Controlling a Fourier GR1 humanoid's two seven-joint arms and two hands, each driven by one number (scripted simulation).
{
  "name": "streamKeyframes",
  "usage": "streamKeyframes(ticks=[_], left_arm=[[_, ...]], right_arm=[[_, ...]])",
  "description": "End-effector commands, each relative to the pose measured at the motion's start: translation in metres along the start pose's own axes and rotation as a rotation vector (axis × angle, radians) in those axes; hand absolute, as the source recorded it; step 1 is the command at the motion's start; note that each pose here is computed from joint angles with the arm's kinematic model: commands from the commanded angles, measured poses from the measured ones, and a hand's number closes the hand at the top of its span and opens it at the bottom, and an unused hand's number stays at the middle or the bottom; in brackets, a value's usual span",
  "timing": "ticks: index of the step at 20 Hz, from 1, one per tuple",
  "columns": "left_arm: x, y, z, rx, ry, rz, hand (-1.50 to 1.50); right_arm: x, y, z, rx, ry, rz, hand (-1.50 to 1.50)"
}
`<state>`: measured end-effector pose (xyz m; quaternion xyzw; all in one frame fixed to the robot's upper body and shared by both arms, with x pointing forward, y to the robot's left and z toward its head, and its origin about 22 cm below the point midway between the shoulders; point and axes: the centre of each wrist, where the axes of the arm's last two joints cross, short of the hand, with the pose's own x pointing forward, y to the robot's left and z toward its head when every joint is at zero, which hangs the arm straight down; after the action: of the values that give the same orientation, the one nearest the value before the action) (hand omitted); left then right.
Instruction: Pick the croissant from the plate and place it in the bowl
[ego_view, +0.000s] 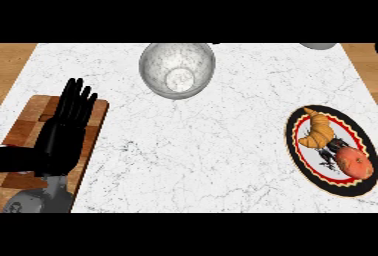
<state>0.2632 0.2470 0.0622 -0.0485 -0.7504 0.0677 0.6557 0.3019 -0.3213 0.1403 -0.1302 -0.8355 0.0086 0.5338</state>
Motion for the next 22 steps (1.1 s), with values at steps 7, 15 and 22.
streamKeyframes(ticks=[7, 15, 22], left_arm=[[0.009, 0.031, -0.009, -0.084, 0.143, -0.258, 0.0], [0.01, 0.039, -0.014, -0.132, 0.281, -0.303, 0.0], [0.014, 0.048, -0.028, -0.136, 0.29, -0.317, 0.0]], right_arm=[[-0.073, -0.073, 0.064, -0.043, 0.274, 0.615, 1.5], [-0.133, 0.025, 0.111, -0.427, 0.152, 0.482, -1.5], [-0.1, 0.001, 0.08, -0.434, 0.341, 0.736, -1.5]])
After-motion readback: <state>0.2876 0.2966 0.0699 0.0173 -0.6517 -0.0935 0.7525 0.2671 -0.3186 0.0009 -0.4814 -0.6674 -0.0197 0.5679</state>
